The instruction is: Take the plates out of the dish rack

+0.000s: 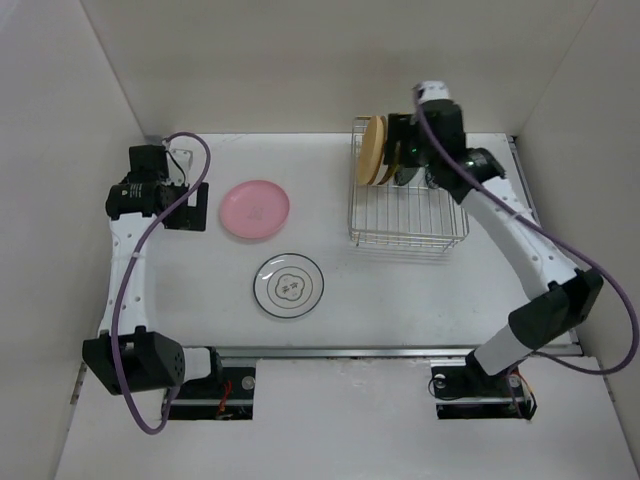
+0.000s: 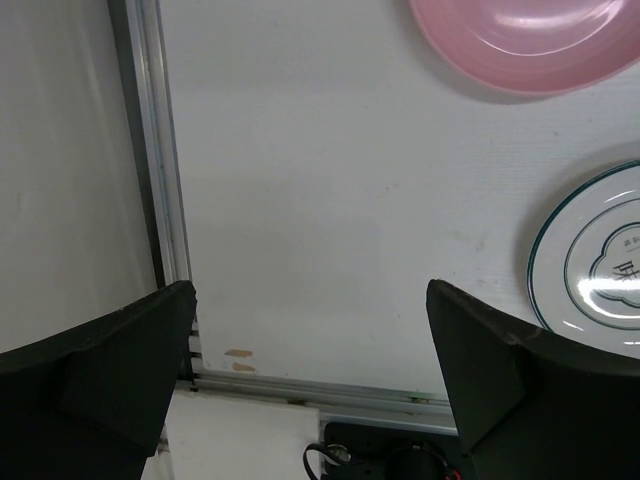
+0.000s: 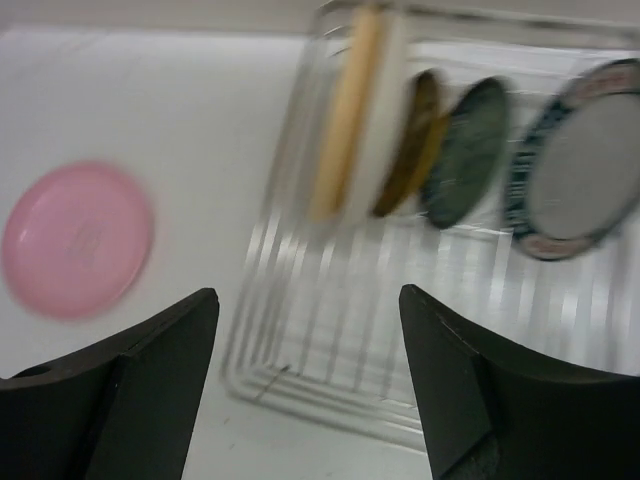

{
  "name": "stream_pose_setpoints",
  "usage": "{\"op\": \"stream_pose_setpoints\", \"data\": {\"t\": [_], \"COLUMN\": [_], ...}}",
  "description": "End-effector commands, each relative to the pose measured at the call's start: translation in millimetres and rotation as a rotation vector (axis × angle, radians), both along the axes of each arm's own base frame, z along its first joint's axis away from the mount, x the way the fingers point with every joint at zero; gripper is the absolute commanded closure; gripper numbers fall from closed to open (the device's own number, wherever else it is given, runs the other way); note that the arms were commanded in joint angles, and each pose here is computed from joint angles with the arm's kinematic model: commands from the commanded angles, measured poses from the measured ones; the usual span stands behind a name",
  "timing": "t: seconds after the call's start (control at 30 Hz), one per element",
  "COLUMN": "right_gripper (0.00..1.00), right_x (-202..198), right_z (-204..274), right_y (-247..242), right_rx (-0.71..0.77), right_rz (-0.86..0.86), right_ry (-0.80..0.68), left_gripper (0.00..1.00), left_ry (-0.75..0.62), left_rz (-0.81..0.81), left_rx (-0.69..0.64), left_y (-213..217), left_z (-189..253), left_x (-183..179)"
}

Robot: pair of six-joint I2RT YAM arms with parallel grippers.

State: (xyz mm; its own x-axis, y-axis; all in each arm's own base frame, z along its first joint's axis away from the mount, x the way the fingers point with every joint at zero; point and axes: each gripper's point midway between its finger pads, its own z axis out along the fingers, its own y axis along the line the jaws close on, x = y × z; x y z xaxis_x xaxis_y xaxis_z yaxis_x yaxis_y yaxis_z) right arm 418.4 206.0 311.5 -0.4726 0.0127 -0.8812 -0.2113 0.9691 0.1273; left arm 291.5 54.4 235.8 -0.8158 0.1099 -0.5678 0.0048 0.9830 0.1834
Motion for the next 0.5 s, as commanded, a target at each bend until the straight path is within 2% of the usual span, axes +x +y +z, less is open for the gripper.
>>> {"op": "stream_pose_setpoints", "data": {"t": [0.0,0.1,0.2,0.33,0.47], "right_gripper": [0.21,0.24,0.28,0.29,0.34], "right_x": [22,45,73,109,127], "right_z": [4,4,-24,-56,-83], "right_y": [-96,-147,-181,-205,-209], "right_rx": [-0.085,-0.087,-0.106,-0.125,-0.14], "right_rz": [-0.345,-0.466,-0.551,-0.607,-0.616], "right_ry": [-0.007,0.001,0.061,0.11,0.145], "left_gripper": [0.0,0.0,0.0,0.0,0.0], "left_ry": [0.028,0.052,0.067,0.07,0.098], "left_rz": [-0.017,-0.017,-0.017,-0.011,-0.006], "left_rx": [-0.035,-0.038,-0.039,-0.032,-0.028], "left_y": [-6,-6,-5,-3,0], "left_z": [-12,-19,-22,-19,-26], "left_x": [1,4,9,15,21]}}
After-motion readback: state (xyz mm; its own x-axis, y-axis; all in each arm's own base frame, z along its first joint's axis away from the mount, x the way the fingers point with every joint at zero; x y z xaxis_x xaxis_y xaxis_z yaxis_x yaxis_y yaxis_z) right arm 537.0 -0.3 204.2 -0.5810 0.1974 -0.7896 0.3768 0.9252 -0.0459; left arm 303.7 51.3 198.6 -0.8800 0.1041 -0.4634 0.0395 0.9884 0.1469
